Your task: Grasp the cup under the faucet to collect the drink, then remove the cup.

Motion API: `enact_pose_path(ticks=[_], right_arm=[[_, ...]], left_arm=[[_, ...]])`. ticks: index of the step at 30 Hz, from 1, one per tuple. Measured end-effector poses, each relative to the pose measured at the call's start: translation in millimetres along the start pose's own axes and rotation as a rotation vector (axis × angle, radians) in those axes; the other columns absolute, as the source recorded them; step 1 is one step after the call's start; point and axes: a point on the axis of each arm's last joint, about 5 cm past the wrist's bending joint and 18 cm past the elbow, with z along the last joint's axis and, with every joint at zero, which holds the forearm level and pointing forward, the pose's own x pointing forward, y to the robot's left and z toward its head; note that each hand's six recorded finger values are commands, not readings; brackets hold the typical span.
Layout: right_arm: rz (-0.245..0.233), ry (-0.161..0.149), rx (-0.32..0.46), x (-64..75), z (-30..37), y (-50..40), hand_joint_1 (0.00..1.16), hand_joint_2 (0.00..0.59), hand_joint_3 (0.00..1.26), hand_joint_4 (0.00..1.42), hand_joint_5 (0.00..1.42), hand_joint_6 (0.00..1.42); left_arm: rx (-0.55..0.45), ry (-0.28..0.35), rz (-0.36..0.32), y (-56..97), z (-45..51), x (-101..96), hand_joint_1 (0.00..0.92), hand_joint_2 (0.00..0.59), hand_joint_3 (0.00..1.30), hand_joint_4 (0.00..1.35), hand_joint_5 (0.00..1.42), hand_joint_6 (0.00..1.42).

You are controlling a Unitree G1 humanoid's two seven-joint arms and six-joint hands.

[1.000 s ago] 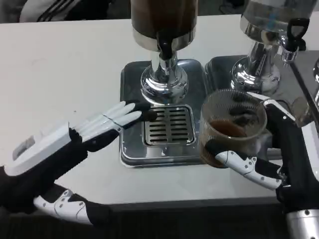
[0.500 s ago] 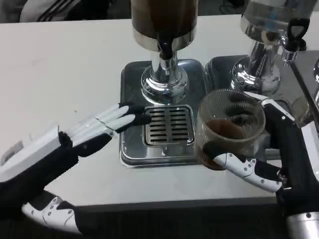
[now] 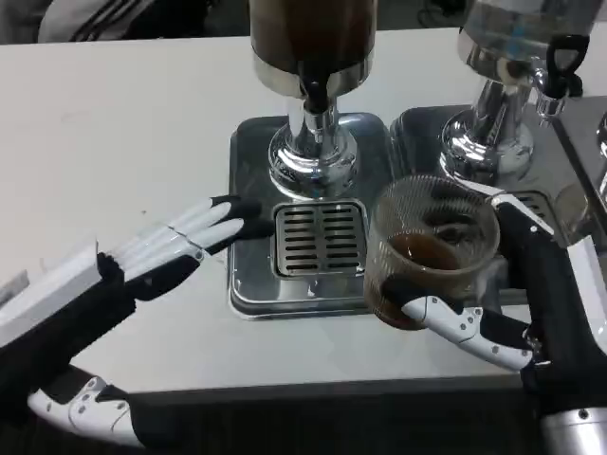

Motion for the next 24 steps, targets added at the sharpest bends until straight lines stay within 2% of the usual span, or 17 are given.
enact_pose_path(ticks=[6, 20, 24], right_arm=[[0.0, 0.0, 0.002, 0.0, 0.1, 0.2, 0.87, 0.172, 0.75, 0.96, 1.13, 1.42], [-0.003, 0.001, 0.004, 0.1, 0.1, 0.1, 0.87, 0.172, 0.76, 0.97, 1.13, 1.42], [-0.004, 0.001, 0.005, 0.1, 0.1, 0.3, 0.87, 0.172, 0.76, 0.97, 1.13, 1.42]], left_arm=[[0.009, 0.002, -0.005, 0.7, 0.2, -0.3, 0.0, 0.044, 0.11, 0.0, 0.0, 0.06], [0.092, 0.013, -0.078, 3.3, 1.2, -0.3, 0.0, 0.037, 0.13, 0.0, 0.0, 0.04], [0.096, 0.012, -0.076, 4.5, 0.4, 0.6, 0.0, 0.037, 0.13, 0.0, 0.0, 0.04]])
